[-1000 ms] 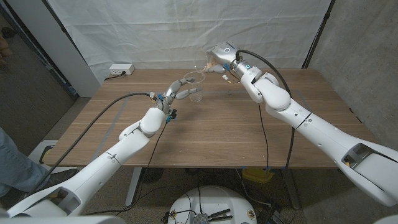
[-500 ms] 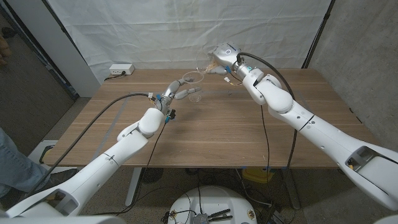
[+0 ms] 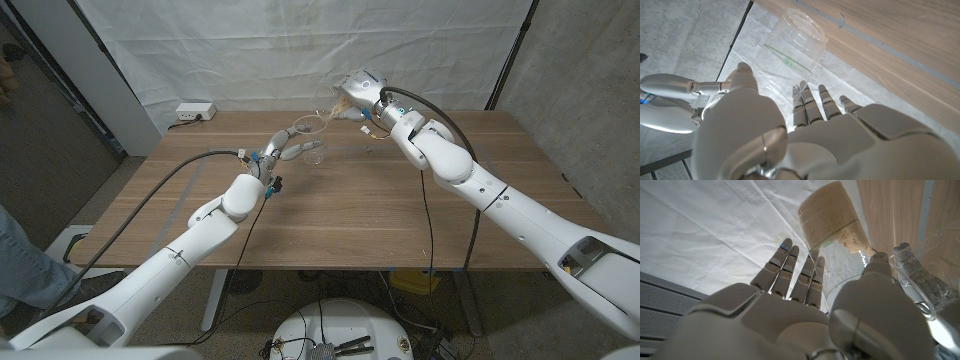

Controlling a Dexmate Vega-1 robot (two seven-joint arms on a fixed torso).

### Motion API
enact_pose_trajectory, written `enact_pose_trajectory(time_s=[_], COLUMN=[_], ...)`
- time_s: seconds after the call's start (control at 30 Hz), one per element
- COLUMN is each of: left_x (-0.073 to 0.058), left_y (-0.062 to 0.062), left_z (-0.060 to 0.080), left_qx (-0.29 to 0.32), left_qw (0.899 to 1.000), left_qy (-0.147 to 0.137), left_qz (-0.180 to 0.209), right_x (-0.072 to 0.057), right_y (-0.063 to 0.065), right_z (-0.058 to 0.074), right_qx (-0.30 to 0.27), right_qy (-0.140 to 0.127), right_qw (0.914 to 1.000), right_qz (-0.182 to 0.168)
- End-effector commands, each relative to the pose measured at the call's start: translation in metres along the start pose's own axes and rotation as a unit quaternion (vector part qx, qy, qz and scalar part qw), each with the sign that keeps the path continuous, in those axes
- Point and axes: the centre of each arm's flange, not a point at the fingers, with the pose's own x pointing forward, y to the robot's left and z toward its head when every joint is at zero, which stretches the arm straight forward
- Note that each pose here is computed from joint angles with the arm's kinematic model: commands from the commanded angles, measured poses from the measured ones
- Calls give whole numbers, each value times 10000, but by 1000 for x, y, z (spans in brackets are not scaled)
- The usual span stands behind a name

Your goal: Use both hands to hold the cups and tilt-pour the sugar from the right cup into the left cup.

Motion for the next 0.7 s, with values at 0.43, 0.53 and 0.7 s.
enact_pose_trajectory(time_s=[0.43,0.53,0.7], left_x=[3,1,0], left_y=[-8,-7,-7], left_z=[6,6,5], left_qx=[-34,-32,-28], left_qw=[10000,10000,10000], left_qy=[-56,-50,-28], left_qz=[-62,-50,-59], right_x=[4,4,1], right_y=[1,3,3], right_z=[4,1,1], right_qx=[-200,-271,-279], right_qy=[-180,-180,-156], right_qw=[9996,9994,9994], right_qz=[54,108,117])
